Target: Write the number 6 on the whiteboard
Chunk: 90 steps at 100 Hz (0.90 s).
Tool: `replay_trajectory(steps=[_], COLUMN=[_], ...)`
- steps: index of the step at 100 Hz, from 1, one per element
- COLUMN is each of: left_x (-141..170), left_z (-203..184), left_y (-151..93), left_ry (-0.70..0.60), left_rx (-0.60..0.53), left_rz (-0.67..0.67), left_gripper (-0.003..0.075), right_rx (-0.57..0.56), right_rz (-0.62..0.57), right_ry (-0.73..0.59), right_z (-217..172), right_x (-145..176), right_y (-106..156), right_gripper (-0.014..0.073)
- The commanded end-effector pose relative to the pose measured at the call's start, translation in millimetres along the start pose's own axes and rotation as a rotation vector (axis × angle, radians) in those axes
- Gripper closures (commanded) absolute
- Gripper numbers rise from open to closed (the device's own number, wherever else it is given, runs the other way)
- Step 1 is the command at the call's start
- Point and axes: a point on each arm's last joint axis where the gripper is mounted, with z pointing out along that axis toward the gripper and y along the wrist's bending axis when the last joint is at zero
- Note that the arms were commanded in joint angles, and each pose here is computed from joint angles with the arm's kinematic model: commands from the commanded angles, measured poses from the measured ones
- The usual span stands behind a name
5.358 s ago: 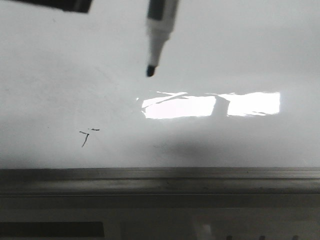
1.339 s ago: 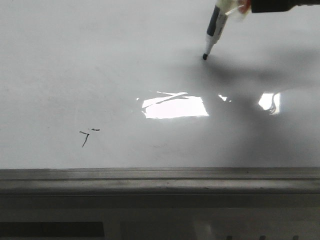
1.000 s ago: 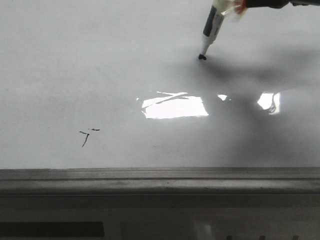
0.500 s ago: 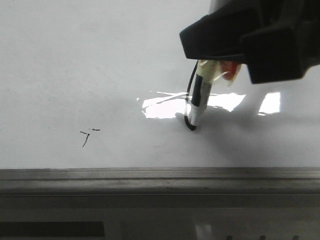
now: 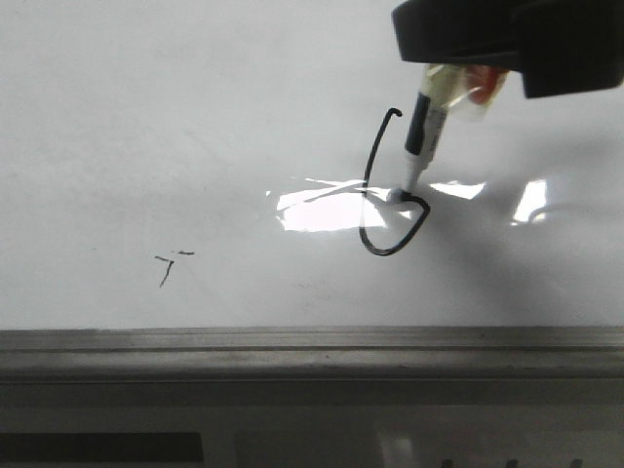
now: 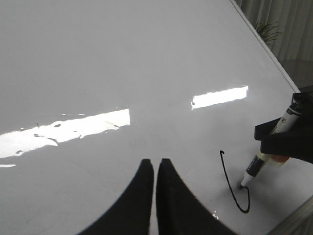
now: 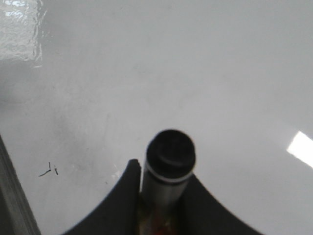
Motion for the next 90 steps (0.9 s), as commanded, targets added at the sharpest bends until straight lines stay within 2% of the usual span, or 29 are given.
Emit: replay_trajectory(steps=[1,31,42,53,72,79,90], left_x=[-9.0,-9.0,-9.3,-9.8,-6.6,-6.1,-5.5], left_z=[0.6,0.6,0.6,0.6,8.4,17.3,39.6], left_y=[0.4,0.4,1.2,2.4,-3.1,-9.5,-19.3], left_ry=[-0.025,-0.025,-0.029,-0.035,0.025,0.088,0.214], left_rx=[-0.009,-0.009,-0.018,-0.031,0.029,0.099,0.209], left_rz=[-0.015,-0.015,-0.015,-0.018,-0.058,-0.040,-0.028], left_gripper=[0.0741,0.0741,0.0741,0.0741,0.0733,0.0670,0.0481], right_rx=[0.007,0.012,0.030,0.040,-0.003,-0.035,-0.106], right_rz=[-0.025,0.001,0.007,0.077,0.079,0.080,0.119], right_ry=[-0.092,-0.085,-0.179,-0.264,-0.151,-0.082,-0.002], right_z=[5.8,10.4,0.9,-17.3,-44.4,-47.5,-49.0], right_x=[-12.7,-10.0,-22.5,-45.2,-72.9,-75.5,-75.7], right_y=[-1.0,-0.9,-2.7,-7.5,-11.7,-9.7,-1.4], right_gripper=[0.0659,0.0659,0.0659,0.0659,0.0659,0.0659,0.0662])
